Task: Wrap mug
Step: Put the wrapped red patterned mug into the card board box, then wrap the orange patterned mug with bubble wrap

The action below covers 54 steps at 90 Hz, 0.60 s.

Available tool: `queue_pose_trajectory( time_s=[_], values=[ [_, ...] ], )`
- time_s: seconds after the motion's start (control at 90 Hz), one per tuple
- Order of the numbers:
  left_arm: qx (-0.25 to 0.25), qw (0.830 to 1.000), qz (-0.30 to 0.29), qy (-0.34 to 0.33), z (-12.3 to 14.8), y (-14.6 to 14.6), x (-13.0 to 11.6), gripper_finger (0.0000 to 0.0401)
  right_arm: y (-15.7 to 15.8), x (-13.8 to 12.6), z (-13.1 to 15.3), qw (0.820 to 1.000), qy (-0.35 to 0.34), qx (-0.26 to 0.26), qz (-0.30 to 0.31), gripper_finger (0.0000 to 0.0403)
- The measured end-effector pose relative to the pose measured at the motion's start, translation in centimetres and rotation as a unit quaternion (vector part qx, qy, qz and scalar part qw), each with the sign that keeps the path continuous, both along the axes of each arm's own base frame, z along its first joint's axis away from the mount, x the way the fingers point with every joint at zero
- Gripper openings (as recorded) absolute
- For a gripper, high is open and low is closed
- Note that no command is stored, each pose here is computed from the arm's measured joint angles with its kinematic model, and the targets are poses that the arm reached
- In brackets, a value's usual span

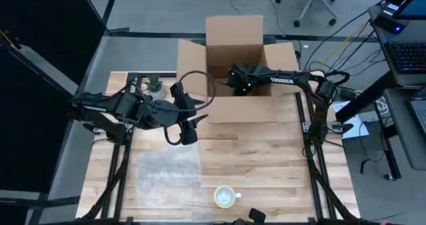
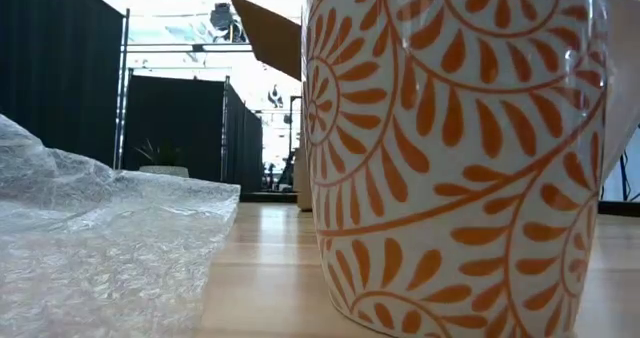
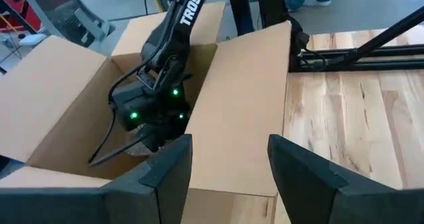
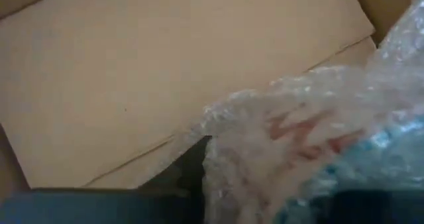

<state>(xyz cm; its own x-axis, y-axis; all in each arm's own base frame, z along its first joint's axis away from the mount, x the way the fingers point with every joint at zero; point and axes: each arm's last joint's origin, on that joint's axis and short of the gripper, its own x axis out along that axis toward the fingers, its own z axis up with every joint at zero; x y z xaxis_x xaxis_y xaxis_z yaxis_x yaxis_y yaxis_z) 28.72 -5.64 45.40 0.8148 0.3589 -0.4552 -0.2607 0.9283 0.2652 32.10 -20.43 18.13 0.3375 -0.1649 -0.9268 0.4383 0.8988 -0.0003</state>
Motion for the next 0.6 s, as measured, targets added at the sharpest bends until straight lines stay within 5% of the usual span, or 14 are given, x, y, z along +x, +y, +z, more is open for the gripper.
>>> queue_pose_trajectory(
  time_s=[0.267, 0.6],
  values=[
    [0.002, 1.0, -0.001, 0.011, -0.2, 0.0, -0.1, 0.0187, 0.0, -0.4, 3.2, 1.0, -0.005, 0.006, 0.002, 0.0234],
    [-0.004, 1.0, -0.01, 0.013, -0.2, 0.0, -0.1, 0.0187, 1.4, -2.6, 12.4, 0.993, -0.098, -0.068, 0.011, 0.0249]
  ],
)
